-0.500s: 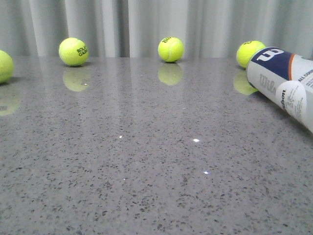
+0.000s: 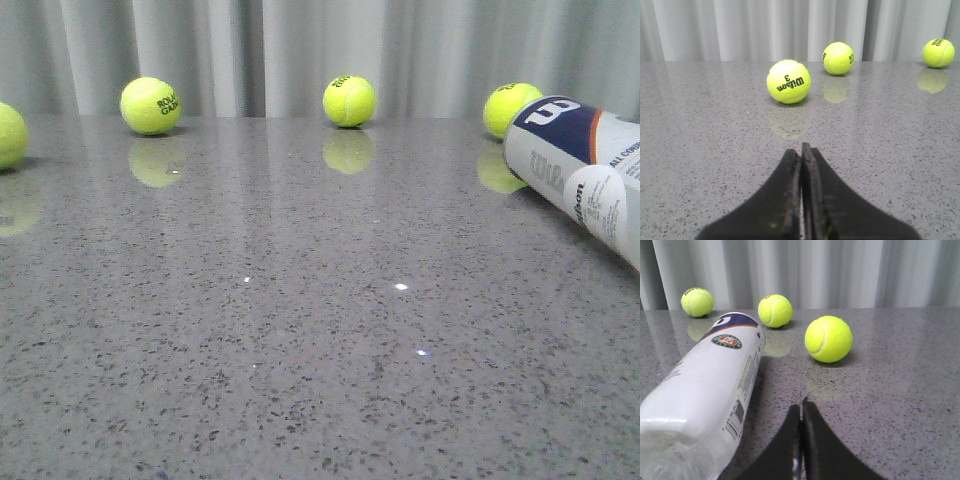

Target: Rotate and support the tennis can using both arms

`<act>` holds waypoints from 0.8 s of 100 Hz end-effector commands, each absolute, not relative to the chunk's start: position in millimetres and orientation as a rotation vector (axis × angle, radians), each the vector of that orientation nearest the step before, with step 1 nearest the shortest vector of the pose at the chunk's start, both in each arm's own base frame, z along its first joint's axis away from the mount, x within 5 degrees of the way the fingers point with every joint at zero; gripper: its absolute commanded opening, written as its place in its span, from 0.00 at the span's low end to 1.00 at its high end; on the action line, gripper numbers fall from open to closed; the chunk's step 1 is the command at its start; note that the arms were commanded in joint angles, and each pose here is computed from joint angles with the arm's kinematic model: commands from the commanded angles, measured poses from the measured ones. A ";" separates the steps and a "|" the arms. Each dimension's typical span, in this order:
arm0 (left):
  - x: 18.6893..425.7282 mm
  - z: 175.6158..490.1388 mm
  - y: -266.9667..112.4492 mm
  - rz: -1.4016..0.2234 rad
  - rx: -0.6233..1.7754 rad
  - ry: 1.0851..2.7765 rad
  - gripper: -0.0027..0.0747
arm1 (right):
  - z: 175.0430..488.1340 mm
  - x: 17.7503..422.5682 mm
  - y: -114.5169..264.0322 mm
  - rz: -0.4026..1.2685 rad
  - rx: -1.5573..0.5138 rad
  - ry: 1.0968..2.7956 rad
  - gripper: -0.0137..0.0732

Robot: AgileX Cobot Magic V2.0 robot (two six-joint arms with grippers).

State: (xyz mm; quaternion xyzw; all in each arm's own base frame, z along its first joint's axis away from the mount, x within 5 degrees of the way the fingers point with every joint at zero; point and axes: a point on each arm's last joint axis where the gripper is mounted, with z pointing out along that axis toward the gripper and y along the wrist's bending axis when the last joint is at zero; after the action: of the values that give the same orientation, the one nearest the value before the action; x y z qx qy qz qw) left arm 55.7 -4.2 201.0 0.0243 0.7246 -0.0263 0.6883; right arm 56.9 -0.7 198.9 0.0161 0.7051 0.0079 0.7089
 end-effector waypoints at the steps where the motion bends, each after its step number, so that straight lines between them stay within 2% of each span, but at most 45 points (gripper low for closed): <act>1: 55.0 194.6 -3.8 -0.065 0.040 1.550 0.01 | 213.5 53.5 -0.6 0.017 0.032 1.445 0.09; 27: 55.0 194.6 -3.8 -0.065 0.040 1.550 0.01 | 217.5 52.9 -0.5 0.018 0.030 1.401 0.09; 70: 55.0 194.6 -3.8 -0.065 0.040 1.550 0.01 | 249.9 40.8 0.4 0.026 0.015 1.019 0.09; 80: 55.0 194.6 -3.8 -0.065 0.040 1.550 0.01 | 252.8 41.5 0.3 0.024 0.017 1.066 0.09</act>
State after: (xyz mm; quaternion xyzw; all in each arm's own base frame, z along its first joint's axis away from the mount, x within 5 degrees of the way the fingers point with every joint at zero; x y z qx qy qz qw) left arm 55.7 -4.2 201.0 0.0243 0.7246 -0.0263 0.6883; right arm 49.6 0.2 233.6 0.0093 0.5516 0.0126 0.8340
